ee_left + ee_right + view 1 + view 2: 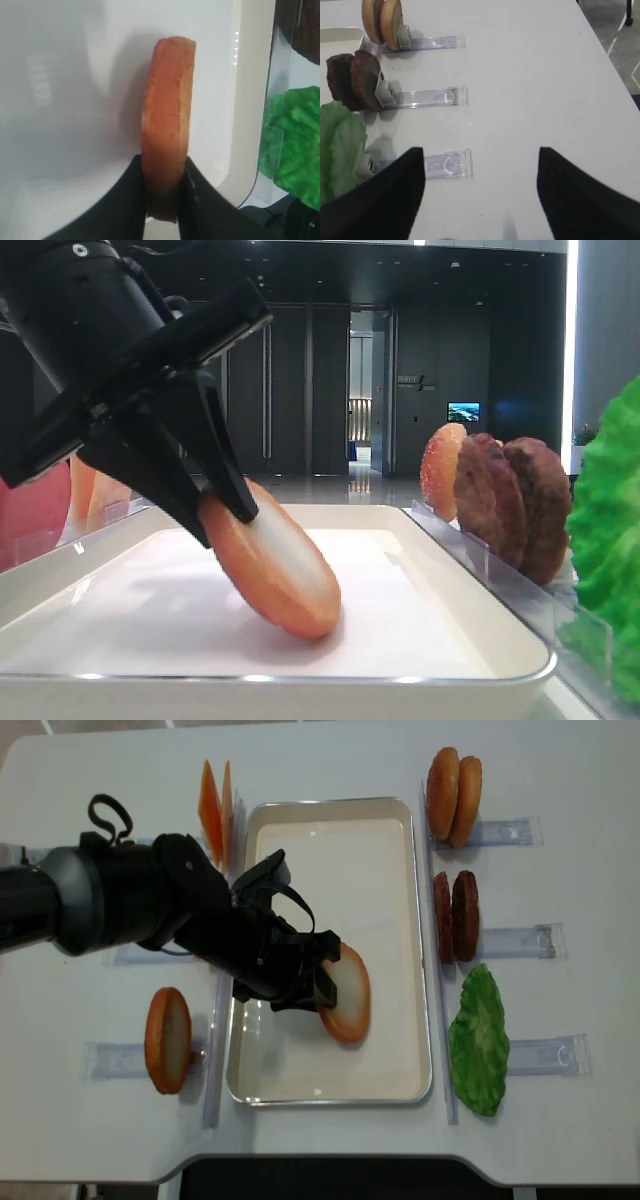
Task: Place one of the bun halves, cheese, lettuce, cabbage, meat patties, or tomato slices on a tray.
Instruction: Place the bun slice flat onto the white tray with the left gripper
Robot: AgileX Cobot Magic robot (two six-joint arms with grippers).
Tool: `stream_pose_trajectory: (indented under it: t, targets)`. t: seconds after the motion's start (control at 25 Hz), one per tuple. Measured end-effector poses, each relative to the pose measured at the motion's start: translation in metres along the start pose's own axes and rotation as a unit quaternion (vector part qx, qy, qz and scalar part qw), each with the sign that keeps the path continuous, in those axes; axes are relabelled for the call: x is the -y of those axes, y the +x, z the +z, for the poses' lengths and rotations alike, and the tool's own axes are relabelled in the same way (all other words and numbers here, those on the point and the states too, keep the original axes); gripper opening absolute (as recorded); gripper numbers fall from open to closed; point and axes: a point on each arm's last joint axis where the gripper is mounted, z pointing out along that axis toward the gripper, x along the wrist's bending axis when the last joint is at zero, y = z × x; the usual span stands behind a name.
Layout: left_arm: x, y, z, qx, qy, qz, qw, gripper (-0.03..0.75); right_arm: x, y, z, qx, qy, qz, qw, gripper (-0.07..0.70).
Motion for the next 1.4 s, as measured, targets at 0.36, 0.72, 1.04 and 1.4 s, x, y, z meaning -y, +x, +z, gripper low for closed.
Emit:
stream_pose_trajectory:
  t: [0.36,0.72,1.04,1.4]
  targets:
    - [0.002,0.000,0.000,-0.002,0.008,0.001,1.0000,0.192,0.000,0.000,0.000,0.000,0.000,0.000,1.0000,0.458]
    - [0.004,0.003,0.000,-0.019,0.022,0.003,0.9996,0.411,0.000,0.000,0.000,0.000,0.000,0.000,1.0000,0.458]
    - [0.006,0.007,-0.007,-0.035,0.034,-0.001,0.9988,0.483,0.000,0.000,0.000,0.000,0.000,0.000,1.0000,0.458]
    - [0.008,0.013,-0.036,-0.081,0.030,-0.005,0.9962,0.525,0.000,0.000,0.000,0.000,0.000,0.000,1.0000,0.458]
